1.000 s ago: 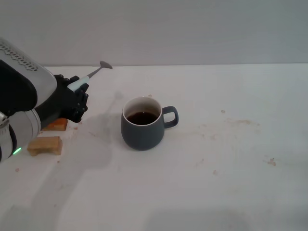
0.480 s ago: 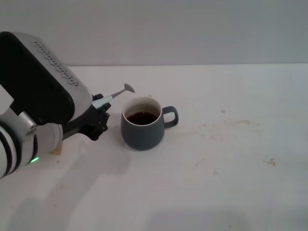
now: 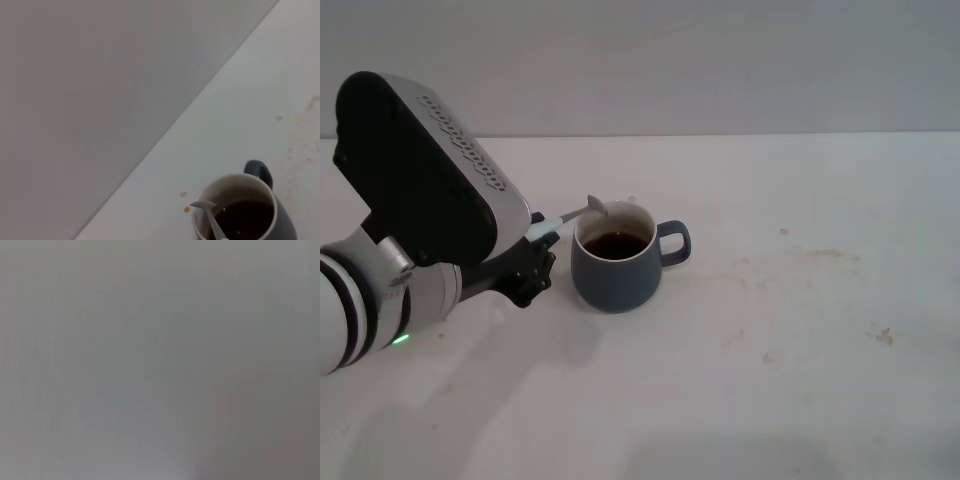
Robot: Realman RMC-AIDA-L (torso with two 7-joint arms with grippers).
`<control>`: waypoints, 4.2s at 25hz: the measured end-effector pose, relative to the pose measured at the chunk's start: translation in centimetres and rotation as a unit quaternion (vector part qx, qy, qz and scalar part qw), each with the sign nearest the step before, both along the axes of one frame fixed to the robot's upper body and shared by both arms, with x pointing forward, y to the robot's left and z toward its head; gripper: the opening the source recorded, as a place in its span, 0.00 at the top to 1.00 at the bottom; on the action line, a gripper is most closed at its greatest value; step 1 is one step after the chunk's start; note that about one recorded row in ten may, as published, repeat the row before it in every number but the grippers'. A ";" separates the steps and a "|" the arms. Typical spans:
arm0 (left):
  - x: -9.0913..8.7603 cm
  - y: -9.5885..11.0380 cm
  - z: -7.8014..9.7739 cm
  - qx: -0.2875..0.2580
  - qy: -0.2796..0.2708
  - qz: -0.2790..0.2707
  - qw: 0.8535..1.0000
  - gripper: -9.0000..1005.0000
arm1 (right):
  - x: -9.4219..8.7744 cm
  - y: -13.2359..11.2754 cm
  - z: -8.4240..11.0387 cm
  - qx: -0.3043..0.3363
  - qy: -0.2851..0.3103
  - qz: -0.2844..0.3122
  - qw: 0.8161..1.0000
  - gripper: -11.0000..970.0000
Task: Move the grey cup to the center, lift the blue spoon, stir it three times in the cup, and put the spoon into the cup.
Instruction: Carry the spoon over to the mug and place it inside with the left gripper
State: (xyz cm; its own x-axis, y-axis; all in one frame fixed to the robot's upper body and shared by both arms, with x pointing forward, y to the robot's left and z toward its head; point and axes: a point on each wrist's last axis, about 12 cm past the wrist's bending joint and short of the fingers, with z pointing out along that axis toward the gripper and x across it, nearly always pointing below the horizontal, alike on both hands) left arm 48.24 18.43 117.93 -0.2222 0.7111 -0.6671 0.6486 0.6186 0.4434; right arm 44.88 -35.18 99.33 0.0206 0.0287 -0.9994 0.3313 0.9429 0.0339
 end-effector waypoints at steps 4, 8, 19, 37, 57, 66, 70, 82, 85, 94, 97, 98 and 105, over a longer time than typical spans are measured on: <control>0.0 -0.2 -0.1 0.007 0.010 -0.005 1.000 0.84 | 0.0 0.0 0.0 0.000 0.000 0.000 1.000 0.99; 0.1 -0.2 -0.2 0.010 0.015 -0.007 1.000 0.85 | 0.1 0.1 0.0 0.001 -0.001 0.001 1.000 0.99; 1.9 -0.4 -2.2 0.036 0.043 -0.012 0.998 0.85 | -0.1 0.1 0.0 -0.002 -0.002 0.003 1.000 0.99; 2.5 -2.6 -1.7 0.043 0.029 -0.052 0.997 0.96 | 0.0 0.1 0.0 -0.003 0.000 0.006 1.000 0.99; 1.3 -1.7 -1.1 0.007 -0.001 -0.025 1.000 0.97 | 0.2 0.3 0.1 0.000 -0.001 0.009 1.000 0.99; 1.2 -2.2 -1.2 0.006 0.004 -0.032 0.999 0.64 | 0.2 0.5 0.1 0.002 -0.004 0.010 1.000 0.99; 1.3 -2.2 -1.9 0.011 0.014 -0.031 0.999 0.43 | 0.3 0.8 0.1 0.007 -0.006 0.012 1.000 0.99; 2.0 -2.7 -2.9 0.014 0.024 -0.037 0.999 0.23 | 0.3 1.0 0.1 0.007 -0.007 0.013 1.000 0.99; 2.2 -2.7 -3.1 0.015 0.023 -0.036 0.999 0.23 | 0.2 1.0 0.1 0.008 -0.007 0.013 1.000 0.99; 2.4 -2.6 -3.2 0.013 0.019 -0.035 0.999 0.26 | 0.2 0.9 0.1 0.007 -0.006 0.013 1.000 0.99; 2.4 -2.7 -3.3 0.013 0.019 -0.035 0.999 0.31 | 0.2 0.9 0.1 0.006 -0.007 0.013 1.000 0.99; 2.4 -2.7 -3.3 0.013 0.019 -0.036 0.999 0.32 | 0.2 0.9 0.1 0.006 -0.007 0.013 1.000 0.99; 2.5 -2.9 -3.4 0.014 0.018 -0.040 0.999 0.46 | 0.2 0.9 0.1 0.006 -0.008 0.013 1.000 0.99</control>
